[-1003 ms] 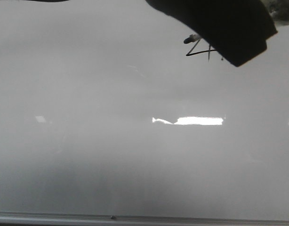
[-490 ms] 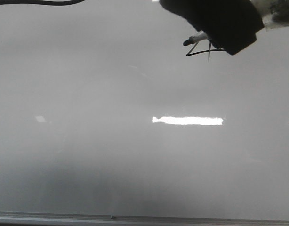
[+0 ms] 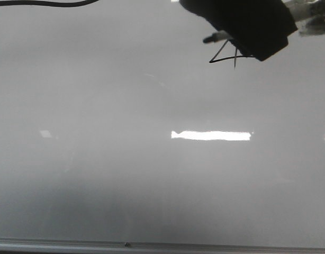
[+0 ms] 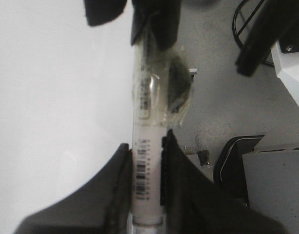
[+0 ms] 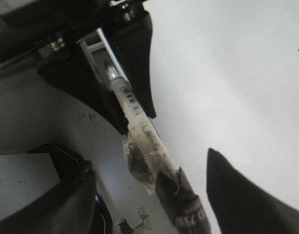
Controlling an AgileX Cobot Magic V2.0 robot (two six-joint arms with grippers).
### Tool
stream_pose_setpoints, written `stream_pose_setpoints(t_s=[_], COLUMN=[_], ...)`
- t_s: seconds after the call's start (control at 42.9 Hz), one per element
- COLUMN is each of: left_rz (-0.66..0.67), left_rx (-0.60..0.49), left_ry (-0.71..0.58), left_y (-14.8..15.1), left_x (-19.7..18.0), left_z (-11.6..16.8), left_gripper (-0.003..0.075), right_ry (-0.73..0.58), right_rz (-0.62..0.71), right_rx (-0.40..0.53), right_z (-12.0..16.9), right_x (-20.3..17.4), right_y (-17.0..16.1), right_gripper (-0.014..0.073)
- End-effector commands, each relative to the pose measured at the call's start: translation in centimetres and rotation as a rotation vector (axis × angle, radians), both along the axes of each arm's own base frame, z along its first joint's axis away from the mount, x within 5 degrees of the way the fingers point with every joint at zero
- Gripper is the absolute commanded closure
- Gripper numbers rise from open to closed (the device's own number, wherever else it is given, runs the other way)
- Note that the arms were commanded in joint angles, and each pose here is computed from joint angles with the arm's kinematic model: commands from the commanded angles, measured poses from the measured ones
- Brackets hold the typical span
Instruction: Write number 4 on whiteboard
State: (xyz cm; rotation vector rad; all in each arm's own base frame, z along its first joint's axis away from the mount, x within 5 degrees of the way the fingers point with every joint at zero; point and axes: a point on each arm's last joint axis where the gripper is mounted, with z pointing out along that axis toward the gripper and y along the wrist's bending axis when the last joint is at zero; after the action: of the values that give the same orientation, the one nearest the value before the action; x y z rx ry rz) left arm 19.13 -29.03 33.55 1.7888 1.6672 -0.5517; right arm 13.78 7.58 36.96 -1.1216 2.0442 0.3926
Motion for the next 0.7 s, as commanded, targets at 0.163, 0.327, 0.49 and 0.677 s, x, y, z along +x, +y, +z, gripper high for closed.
stream_pose_setpoints(t_s=[0.163, 0.327, 0.49, 0.677], left_rz=[0.307, 0.531, 0.835, 0.986], left_rx=[-0.012, 0.060, 0.046, -0.101], left_ry=[-0.117, -0.206, -0.244, -0.287], left_y=[2.3, 4.9, 8.8, 14.5], left_x=[1.3, 2.1, 2.9, 2.5], left_z=[4.6, 5.8, 7.8, 10.5], left_gripper=[0.0597, 0.0597, 0.0596, 0.0596], right_ry=[-0.142, -0.111, -0.100, -0.101], right_rz=[-0.258, -0.339, -0.354, -0.355], right_rx=[0.049, 0.057, 0.062, 0.062], right_z=[2.6, 2.6, 2.6, 2.6], right_x=[-1.5, -2.0, -2.0, -2.0], right_y=[-2.0, -2.6, -2.6, -2.6], right_gripper=[0.0046, 0.0046, 0.0046, 0.0046])
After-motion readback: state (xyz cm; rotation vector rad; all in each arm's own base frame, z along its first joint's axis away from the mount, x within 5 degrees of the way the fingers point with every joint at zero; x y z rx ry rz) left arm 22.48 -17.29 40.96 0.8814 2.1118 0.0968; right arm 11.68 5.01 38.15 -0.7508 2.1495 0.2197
